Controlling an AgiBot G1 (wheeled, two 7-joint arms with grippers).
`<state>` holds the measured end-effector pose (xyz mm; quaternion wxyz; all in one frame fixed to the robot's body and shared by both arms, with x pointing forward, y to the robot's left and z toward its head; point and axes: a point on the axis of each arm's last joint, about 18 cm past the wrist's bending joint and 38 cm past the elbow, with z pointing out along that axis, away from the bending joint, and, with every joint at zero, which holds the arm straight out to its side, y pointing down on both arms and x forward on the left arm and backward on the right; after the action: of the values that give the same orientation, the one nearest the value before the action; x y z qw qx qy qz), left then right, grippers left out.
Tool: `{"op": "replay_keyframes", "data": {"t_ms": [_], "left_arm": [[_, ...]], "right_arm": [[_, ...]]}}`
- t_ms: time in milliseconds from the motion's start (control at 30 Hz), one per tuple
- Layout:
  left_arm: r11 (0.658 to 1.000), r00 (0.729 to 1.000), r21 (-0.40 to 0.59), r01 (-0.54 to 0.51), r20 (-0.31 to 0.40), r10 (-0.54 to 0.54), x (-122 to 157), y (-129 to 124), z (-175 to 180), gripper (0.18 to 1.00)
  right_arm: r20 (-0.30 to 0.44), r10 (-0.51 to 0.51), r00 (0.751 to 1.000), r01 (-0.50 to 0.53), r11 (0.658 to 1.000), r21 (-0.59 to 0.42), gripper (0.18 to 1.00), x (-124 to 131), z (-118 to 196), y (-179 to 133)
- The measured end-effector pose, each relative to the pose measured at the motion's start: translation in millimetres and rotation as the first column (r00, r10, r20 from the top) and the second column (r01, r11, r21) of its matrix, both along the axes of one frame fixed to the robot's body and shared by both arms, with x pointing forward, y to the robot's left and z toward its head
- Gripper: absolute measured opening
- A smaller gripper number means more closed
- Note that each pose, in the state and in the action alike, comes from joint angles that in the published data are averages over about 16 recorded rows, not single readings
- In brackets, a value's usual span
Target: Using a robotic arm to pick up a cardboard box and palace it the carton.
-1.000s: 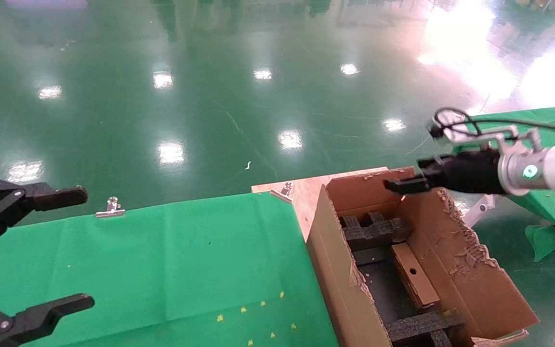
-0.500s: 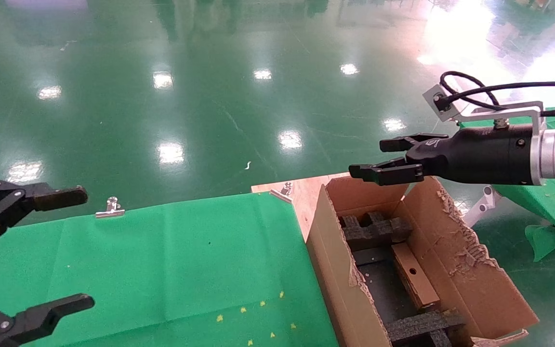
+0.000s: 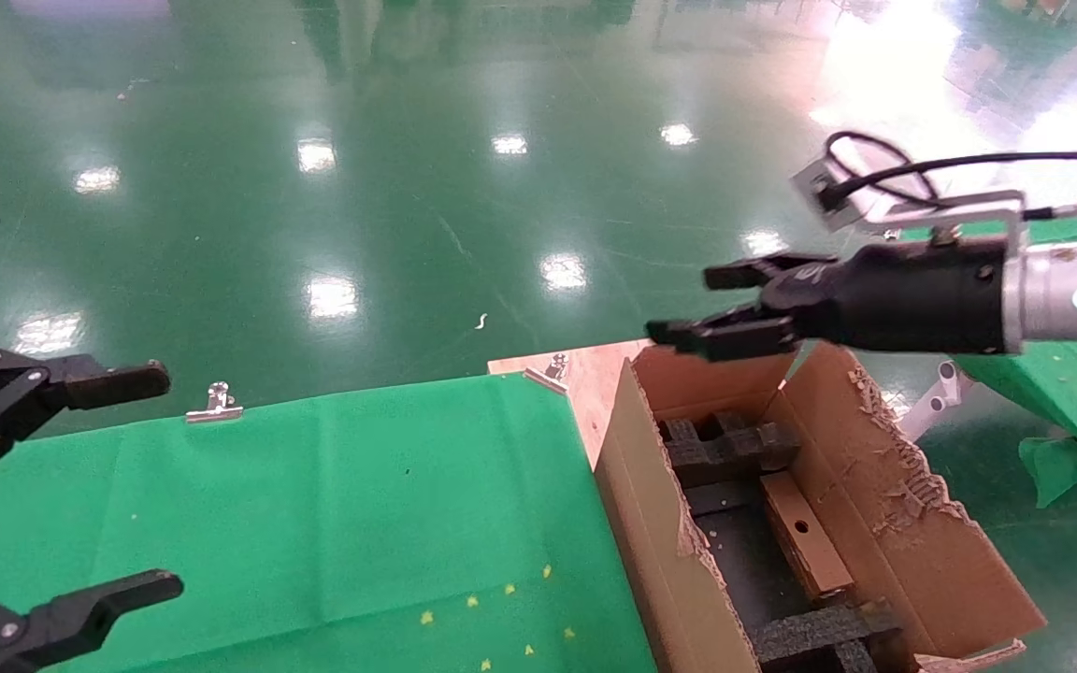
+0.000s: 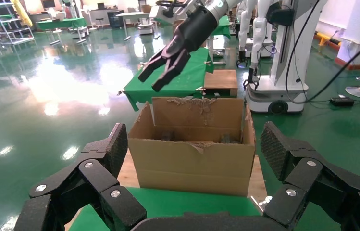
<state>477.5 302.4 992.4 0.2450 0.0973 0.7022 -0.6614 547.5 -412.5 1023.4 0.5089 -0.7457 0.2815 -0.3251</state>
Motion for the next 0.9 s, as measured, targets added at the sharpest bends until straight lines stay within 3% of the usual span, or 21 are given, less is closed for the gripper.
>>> {"op": "replay_keyframes", "data": {"t_ms": [400, 900], "left_arm": [[1.0, 1.0, 0.0, 0.0, 0.0, 0.0, 0, 0, 0, 1.001], [1.0, 1.0, 0.0, 0.0, 0.0, 0.0, 0, 0, 0, 1.001]], "right_arm": [[0.045, 0.215, 0.976, -0.214, 0.977, -0.026, 1.001, -6, -1, 48], [0.131, 0.444, 0.886, -0.443, 0.896, -0.043, 1.001, -23, -7, 92]]}}
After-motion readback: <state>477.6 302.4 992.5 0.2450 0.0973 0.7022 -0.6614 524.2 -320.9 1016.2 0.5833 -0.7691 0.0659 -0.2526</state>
